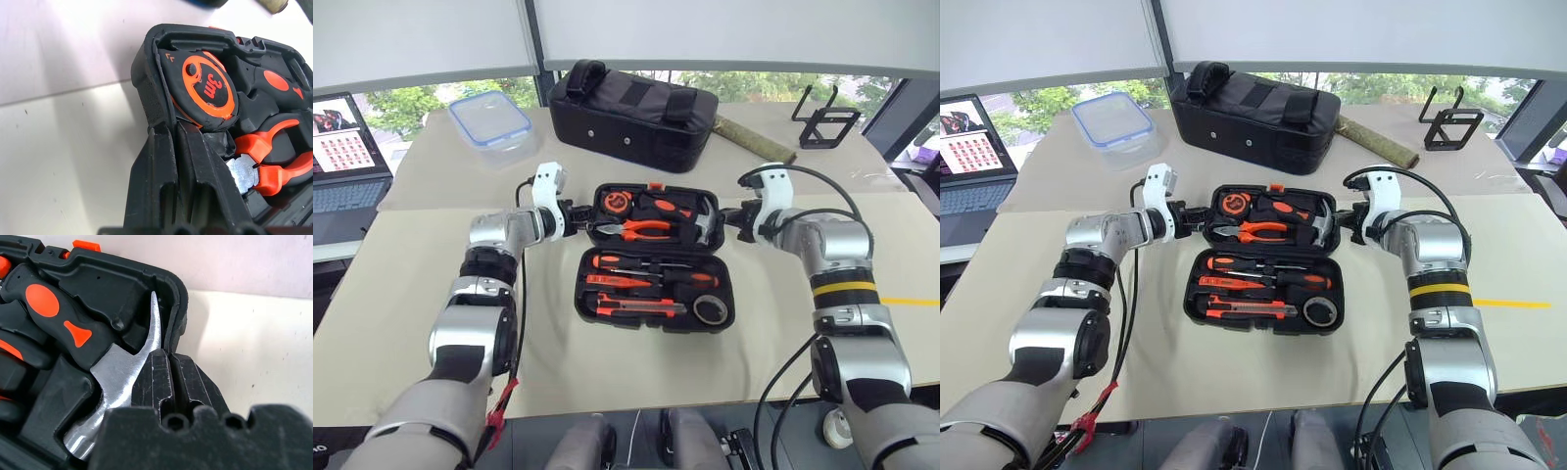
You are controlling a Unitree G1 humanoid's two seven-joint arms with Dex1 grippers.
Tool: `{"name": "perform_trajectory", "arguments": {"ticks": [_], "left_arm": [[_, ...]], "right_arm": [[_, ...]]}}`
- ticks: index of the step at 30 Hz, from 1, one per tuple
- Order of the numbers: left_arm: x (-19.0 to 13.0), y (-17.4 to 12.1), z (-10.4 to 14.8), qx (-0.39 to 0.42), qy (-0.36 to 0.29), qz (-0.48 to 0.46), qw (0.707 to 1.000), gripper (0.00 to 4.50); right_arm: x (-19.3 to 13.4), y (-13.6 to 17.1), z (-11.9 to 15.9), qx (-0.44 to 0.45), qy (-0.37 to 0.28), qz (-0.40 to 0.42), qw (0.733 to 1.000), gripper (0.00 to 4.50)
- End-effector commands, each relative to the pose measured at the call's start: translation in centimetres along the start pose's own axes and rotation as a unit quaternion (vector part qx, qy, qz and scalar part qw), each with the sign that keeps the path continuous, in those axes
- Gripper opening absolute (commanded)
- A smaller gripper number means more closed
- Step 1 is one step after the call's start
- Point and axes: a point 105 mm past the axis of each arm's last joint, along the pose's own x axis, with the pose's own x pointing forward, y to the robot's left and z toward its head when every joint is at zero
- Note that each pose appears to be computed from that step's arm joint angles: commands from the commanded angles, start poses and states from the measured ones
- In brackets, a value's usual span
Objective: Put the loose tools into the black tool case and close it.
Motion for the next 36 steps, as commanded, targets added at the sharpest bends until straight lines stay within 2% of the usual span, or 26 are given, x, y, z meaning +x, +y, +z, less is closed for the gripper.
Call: {"name": "perform_trajectory", "arguments": {"ticks": [1,3,6,12,16,21,25,36], "left_arm": [[0.0,-3.3,6.0,0.062,-0.129,-0.046,0.989,0.06],[-0.5,-3.9,7.2,0.084,-0.165,-0.056,0.981,0.06],[-1.3,-4.3,6.4,0.111,-0.167,-0.069,0.977,0.06],[-3.1,-3.8,0.3,0.149,-0.12,-0.062,0.98,0.06],[-4.1,-3.4,-1.9,0.155,-0.121,-0.037,0.98,0.06],[-5.7,-3.6,-1.6,0.161,-0.156,-0.007,0.974,0.06],[-7.4,-3.8,-1.2,0.171,-0.177,0.011,0.969,0.06],[-11.5,-4.2,-3.3,0.154,-0.148,0.034,0.976,0.06]], "right_arm": [[-1.5,1.5,7.5,-0.085,-0.156,0.004,0.984,0.0],[-2.3,1.8,8.7,-0.121,-0.198,-0.004,0.973,0.0],[-3.1,3.0,7.9,-0.16,-0.224,0.005,0.961,0.0],[-4.0,4.7,3.1,-0.173,-0.226,0.002,0.959,0.0],[-4.7,5.4,1.3,-0.169,-0.244,-0.016,0.955,0.0],[-6.9,6.6,1.1,-0.222,-0.298,-0.036,0.928,0.0],[-8.7,7.3,0.6,-0.268,-0.314,-0.038,0.91,0.0],[-11.9,9.4,-2.6,-0.293,-0.276,0.051,0.914,0.0]]}}
